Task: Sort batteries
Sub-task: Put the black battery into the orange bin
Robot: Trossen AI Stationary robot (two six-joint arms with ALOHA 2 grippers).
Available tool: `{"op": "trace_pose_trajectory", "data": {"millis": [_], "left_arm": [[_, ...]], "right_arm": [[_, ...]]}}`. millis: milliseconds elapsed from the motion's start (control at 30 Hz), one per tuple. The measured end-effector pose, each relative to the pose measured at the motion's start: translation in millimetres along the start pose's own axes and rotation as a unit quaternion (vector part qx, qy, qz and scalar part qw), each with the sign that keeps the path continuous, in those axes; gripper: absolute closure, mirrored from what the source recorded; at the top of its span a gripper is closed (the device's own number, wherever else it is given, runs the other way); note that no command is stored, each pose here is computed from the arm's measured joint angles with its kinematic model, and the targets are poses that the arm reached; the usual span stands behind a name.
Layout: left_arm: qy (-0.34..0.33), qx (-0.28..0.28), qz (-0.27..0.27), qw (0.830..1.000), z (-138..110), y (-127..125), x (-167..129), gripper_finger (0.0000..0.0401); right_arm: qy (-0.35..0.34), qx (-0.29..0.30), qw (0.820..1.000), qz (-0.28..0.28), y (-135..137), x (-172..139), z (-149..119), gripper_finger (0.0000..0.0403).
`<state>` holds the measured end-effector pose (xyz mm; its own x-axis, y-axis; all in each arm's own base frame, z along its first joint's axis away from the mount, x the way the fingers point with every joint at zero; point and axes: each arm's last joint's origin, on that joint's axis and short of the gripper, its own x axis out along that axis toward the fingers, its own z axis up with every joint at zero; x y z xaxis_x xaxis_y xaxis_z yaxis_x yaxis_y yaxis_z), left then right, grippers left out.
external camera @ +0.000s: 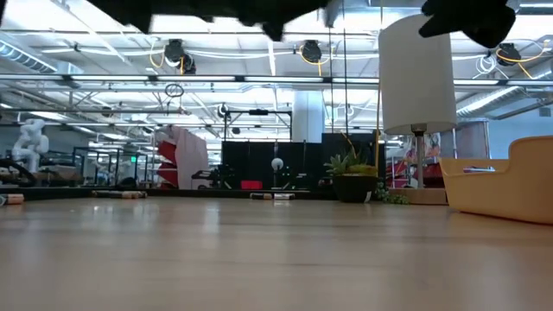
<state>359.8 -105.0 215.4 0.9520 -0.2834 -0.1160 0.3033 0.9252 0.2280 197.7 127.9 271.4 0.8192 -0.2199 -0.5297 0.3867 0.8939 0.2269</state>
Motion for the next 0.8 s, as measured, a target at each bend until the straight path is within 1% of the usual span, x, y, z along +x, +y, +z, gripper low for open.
{"op": "trace_pose_trajectory", "data": {"millis": [67, 133, 233, 400, 567, 667, 800], "left_arm": [[-0.011, -0.011, -0.006, 1.0, -8.5, -3.5, 20.7, 0.0354], [-0.015, -0.021, -0.014, 1.0, -15.4, -8.5, 47.2, 0.0354], [-0.03, -0.02, -0.028, 0.999, -18.0, -15.0, 85.4, 0.0354], [-0.043, -0.019, -0.036, 0.998, -19.2, -19.4, 141.3, 0.0354], [-0.031, -0.02, -0.076, 0.996, -27.7, -24.2, 190.8, 0.0354], [-0.024, -0.02, -0.084, 0.996, -29.6, -26.0, 212.3, 0.0354], [-0.022, -0.024, -0.085, 0.996, -27.9, -25.9, 231.0, 0.0354]], "right_arm": [[-0.041, 0.014, 0.998, -0.037, -6.3, -7.4, 2.5, 0.0271], [-0.071, 0.023, 0.996, -0.058, -10.2, -13.8, 3.8, 0.0271], [-0.09, 0.036, 0.994, -0.059, -10.9, -18.9, 5.2, 0.0271], [-0.088, 0.041, 0.994, -0.043, -6.8, -24.5, 0.8, 0.0271], [-0.085, 0.03, 0.995, -0.032, -4.0, -28.6, -2.9, 0.0271], [-0.08, 0.02, 0.996, -0.031, -3.8, -30.5, -5.5, 0.0271], [-0.075, 0.008, 0.997, -0.031, -4.1, -32.4, -8.1, 0.0271]]}}
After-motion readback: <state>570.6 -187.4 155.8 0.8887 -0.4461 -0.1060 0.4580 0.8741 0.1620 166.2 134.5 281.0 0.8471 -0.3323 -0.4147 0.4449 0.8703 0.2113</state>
